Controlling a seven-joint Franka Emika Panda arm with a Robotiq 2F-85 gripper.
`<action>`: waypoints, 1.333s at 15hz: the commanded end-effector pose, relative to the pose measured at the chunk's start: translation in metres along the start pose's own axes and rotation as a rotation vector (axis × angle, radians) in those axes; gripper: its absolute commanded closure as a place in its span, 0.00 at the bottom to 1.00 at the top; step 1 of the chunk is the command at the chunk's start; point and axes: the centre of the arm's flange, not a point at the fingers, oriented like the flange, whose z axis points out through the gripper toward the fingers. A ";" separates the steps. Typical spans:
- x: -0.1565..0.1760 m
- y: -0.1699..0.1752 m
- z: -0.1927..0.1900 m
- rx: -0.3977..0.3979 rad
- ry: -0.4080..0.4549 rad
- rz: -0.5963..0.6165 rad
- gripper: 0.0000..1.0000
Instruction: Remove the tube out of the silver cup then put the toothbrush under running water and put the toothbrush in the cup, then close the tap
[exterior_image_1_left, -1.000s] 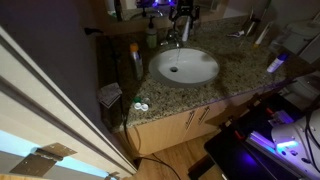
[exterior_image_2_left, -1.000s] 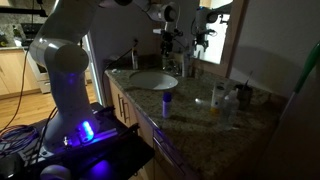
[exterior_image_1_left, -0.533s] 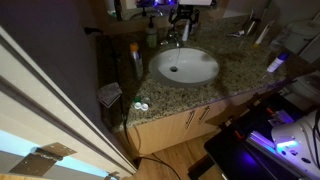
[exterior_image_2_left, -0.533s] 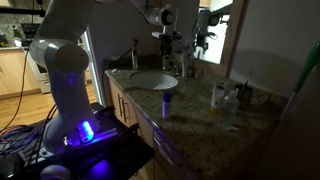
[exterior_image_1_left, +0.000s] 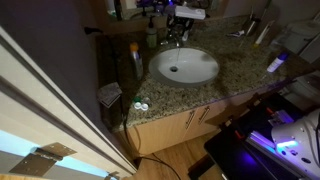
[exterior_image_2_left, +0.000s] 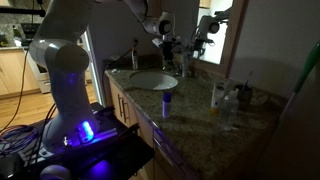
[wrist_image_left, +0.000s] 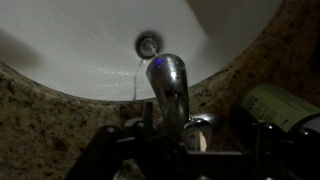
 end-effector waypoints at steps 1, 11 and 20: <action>-0.015 0.009 0.001 -0.001 0.041 0.003 0.52; -0.018 0.007 0.001 -0.039 0.067 -0.029 0.93; -0.021 0.000 -0.009 -0.258 0.047 -0.090 0.93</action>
